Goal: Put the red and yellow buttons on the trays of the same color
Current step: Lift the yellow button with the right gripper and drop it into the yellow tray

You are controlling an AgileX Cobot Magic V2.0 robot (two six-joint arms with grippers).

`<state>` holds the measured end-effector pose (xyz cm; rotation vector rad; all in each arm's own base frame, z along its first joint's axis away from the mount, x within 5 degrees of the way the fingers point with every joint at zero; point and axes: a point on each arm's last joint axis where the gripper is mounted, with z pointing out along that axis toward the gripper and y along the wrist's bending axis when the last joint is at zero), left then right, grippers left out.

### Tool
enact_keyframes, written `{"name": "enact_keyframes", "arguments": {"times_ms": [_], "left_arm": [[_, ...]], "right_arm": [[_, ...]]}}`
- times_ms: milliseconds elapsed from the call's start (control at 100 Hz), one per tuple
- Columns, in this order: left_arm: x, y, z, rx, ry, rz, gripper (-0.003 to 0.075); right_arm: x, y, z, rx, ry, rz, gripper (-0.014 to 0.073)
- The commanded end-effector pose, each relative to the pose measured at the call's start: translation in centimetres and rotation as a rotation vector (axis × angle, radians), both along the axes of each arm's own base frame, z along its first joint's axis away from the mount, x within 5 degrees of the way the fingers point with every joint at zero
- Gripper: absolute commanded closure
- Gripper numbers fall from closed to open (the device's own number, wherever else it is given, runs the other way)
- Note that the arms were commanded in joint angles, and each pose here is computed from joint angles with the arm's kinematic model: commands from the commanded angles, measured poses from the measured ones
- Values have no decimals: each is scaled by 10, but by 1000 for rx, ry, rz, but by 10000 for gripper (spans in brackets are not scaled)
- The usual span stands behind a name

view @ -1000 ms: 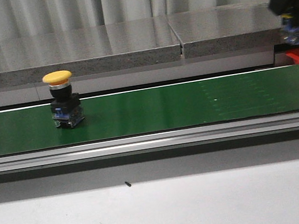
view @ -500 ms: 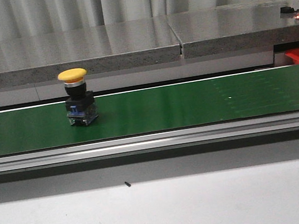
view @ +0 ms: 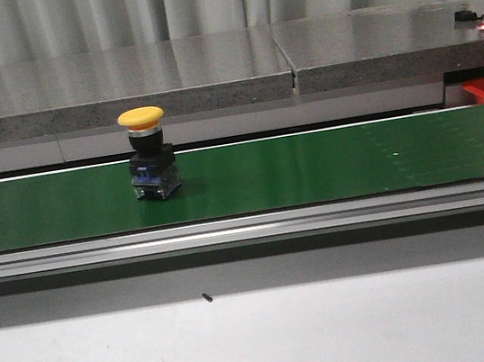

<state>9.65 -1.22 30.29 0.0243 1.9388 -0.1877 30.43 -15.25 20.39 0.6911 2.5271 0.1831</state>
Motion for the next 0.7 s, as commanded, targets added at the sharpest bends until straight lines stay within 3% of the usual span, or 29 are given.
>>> {"name": "enact_keyframes", "arguments": {"times_ms": [0,380,480,590,690], "left_arm": [[2,0,14,-27,-83,16,741],[2,0,14,-27,-83,16,741],[2,0,14,-27,-83,16,741],[2,0,14,-27,-83,16,741],[2,0,14,-27,-83,16,741]], "right_arm": [[5,-4,15,-39,-81,-25,309],[9,-7,-4,-14,-35,-25,287],[9,-6,-4,-10,-31,-23,195],[8,-5,-4,-1,-24,-17,34],[7,-5,2,-10,-39,-17,-23]]}}
